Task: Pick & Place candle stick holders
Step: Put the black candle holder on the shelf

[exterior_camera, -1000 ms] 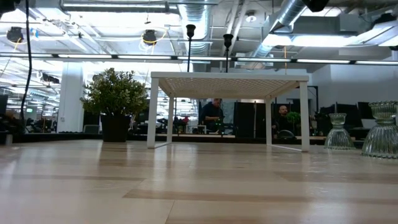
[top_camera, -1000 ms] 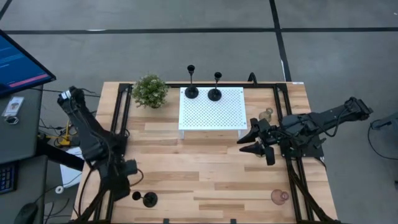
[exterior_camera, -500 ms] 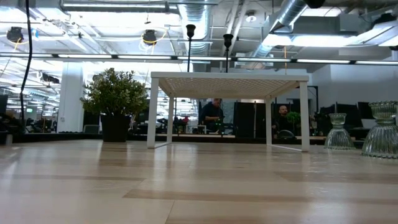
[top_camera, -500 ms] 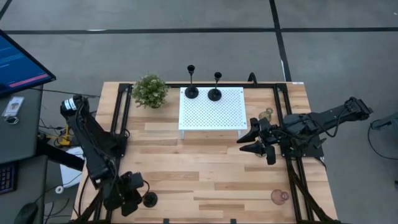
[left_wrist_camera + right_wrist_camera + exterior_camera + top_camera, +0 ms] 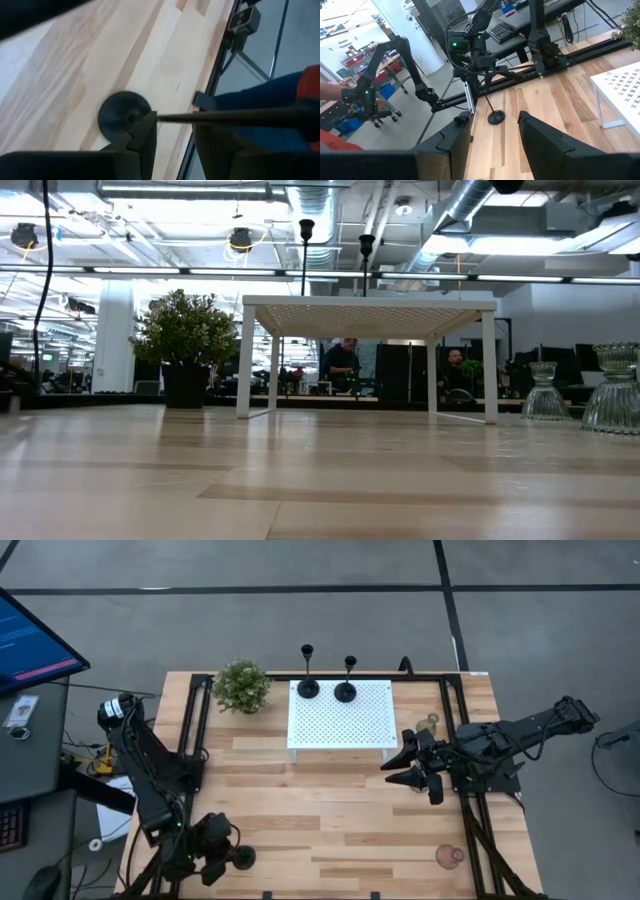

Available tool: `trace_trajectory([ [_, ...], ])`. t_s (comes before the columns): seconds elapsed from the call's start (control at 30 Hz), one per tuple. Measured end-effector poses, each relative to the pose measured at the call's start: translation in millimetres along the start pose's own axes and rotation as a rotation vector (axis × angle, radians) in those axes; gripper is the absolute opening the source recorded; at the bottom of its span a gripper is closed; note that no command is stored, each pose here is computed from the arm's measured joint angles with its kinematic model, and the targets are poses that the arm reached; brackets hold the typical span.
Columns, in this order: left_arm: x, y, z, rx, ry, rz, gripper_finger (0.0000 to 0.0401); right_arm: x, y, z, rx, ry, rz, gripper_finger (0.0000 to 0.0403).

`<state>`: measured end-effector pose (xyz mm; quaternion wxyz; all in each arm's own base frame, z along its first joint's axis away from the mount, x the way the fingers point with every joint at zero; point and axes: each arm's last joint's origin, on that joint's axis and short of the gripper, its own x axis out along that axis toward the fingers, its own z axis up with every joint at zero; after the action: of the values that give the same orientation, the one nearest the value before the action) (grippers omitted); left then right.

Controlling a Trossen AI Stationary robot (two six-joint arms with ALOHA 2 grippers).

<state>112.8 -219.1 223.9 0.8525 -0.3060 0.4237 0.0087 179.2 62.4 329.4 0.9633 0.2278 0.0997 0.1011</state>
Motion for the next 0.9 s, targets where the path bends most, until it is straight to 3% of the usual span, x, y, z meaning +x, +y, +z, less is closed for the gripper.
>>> trace_trajectory([
  [0.33,1,0,6,-0.020,-0.159,0.007,0.0114,0,0,0,-0.001,0.002,-0.001,0.0159],
  [0.6,-4,-1,13,-0.061,-0.256,-0.009,0.0013,0,-1,-2,-0.006,0.021,-0.012,0.0159],
  [0.9,-29,7,55,-0.136,-0.449,-0.034,0.0010,0,-9,-7,-0.013,0.046,-0.128,0.0148],
])
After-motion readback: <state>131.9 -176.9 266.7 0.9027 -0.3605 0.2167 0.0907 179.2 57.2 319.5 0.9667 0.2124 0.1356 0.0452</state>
